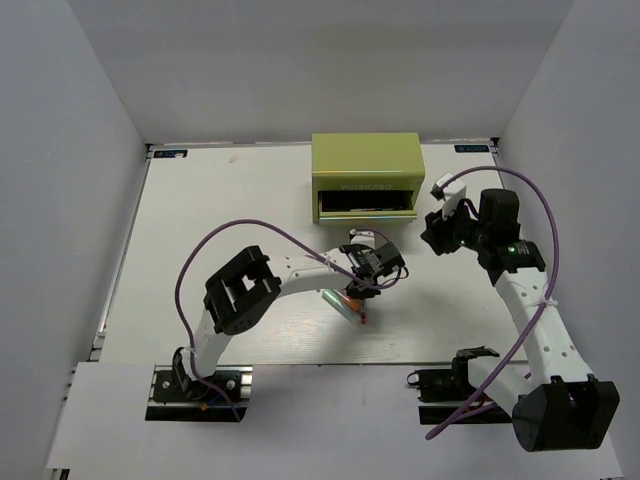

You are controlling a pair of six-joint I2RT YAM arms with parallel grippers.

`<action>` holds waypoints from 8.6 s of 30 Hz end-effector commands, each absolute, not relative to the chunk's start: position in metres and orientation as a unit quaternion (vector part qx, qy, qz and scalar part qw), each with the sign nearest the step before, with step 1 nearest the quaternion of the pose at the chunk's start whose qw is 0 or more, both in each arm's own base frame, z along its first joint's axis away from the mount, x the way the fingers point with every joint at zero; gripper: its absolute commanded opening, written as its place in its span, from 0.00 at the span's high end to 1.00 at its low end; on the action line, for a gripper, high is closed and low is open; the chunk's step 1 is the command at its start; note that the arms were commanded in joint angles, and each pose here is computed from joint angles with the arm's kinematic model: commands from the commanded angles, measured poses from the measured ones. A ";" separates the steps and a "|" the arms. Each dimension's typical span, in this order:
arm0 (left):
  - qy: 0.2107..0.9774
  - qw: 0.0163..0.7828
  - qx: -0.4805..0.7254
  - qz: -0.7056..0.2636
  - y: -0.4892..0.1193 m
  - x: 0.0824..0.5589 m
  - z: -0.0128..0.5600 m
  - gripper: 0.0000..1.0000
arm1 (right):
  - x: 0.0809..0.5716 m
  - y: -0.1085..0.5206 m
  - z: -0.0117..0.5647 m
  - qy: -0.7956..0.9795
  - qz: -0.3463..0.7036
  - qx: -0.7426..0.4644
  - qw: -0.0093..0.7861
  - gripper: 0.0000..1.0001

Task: Sort the stationery into containers
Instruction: Pick up the pen from the center of the board, then place the pen in the drawer, then pick up the pen from the center of the board, then place the pen in the drawer, then close the drawer in the storage box, then open the drawer in the storage box.

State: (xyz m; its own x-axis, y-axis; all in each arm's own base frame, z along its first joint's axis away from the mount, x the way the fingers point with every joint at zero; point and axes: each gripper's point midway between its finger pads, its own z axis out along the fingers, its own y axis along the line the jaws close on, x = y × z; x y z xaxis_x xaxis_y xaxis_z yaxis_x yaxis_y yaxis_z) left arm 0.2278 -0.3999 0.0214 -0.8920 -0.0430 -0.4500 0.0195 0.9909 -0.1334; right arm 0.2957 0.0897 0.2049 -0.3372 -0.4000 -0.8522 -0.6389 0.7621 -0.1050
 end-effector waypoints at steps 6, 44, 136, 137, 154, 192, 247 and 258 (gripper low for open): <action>0.930 0.311 0.094 -0.169 -0.396 0.212 0.103 1.00 | 0.276 0.098 0.194 0.809 0.167 -0.329 0.458 0.36; 0.588 0.621 0.516 -0.056 -0.406 0.417 0.253 1.00 | 0.260 0.106 0.183 0.759 0.168 -0.420 0.468 0.39; 0.852 0.422 -0.118 -0.286 -0.200 0.219 0.158 0.00 | 0.244 0.178 0.007 0.878 0.138 -0.406 0.212 0.79; 0.852 0.422 -0.118 -0.286 -0.200 0.219 0.158 0.00 | 0.244 0.177 0.008 0.878 0.137 -0.406 0.215 0.80; 0.856 0.397 -0.115 -0.310 -0.208 0.210 0.146 0.00 | 0.260 0.179 0.092 0.795 0.131 -0.496 0.324 1.00; 0.863 0.347 -0.161 -0.330 -0.233 0.218 0.126 0.00 | 0.400 0.206 0.233 0.615 -0.033 -0.662 0.427 0.70; 0.727 0.424 -0.270 -0.467 -0.304 0.319 0.167 0.32 | 0.384 0.246 0.247 0.569 0.074 -0.646 0.504 0.83; 0.616 0.465 -0.345 -0.534 -0.323 0.380 0.153 0.53 | 0.429 0.212 0.314 0.642 0.007 -0.493 0.588 0.89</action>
State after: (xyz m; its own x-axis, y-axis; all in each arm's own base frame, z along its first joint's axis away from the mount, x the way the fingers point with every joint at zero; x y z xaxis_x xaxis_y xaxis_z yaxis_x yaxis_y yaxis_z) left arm 0.3569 -0.3217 0.0920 -0.4393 -0.8426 -0.3116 -0.0556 0.3718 -0.9267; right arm 0.4017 0.2246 0.3498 0.3469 -0.5964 -0.7238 -0.6204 0.4329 -0.6540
